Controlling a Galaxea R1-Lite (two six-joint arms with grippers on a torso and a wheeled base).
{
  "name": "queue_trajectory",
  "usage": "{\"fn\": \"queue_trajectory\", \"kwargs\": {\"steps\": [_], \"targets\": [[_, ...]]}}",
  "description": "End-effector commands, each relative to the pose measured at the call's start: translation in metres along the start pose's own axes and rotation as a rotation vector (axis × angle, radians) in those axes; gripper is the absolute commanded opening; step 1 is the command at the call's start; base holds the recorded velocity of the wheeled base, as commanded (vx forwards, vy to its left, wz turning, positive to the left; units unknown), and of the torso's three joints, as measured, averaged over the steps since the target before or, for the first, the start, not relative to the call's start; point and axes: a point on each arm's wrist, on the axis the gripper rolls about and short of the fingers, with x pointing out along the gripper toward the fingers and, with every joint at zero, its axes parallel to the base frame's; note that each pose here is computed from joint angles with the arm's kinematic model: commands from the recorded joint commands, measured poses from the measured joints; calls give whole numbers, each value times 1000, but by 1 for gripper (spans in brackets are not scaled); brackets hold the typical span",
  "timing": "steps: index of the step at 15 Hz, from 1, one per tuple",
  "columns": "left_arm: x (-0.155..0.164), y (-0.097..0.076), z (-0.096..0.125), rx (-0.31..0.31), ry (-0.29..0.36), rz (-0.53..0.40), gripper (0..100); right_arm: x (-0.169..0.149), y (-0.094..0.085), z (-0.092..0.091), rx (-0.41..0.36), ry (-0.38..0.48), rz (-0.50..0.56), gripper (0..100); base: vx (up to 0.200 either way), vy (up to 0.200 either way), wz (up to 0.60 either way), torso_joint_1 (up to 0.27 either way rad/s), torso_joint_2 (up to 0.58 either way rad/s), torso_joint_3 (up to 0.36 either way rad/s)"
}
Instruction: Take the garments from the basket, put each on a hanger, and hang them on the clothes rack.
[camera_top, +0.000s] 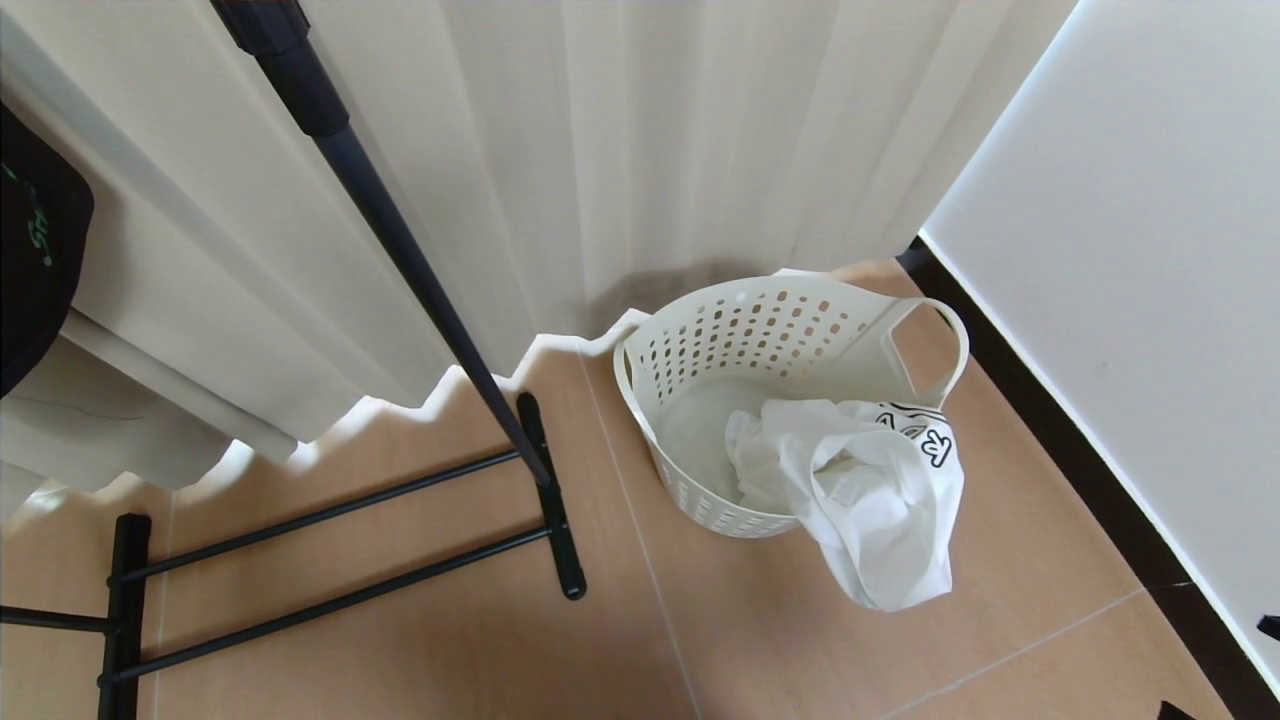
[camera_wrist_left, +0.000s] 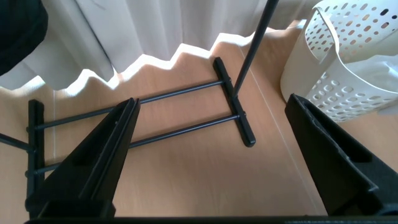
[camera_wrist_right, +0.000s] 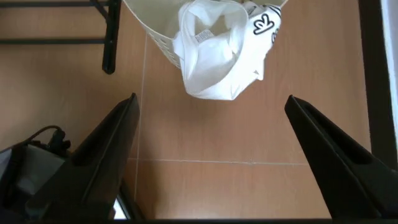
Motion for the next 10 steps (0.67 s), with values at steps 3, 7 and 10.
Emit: {"fn": "queue_trajectory", "kwargs": {"steps": [3, 7, 10], "targets": [[0, 0, 0, 0, 1, 1, 100, 87, -13, 62, -346, 180, 166, 100, 0, 0, 0, 0, 0, 0], [0, 0, 0, 0, 0, -1, 100, 155, -15, 72, -764, 279, 259, 100, 0, 0, 0, 0, 0, 0], [0, 0, 0, 0, 0, 1, 100, 205, -2, 72, -976, 391, 243, 100, 0, 0, 0, 0, 0, 0]]}}
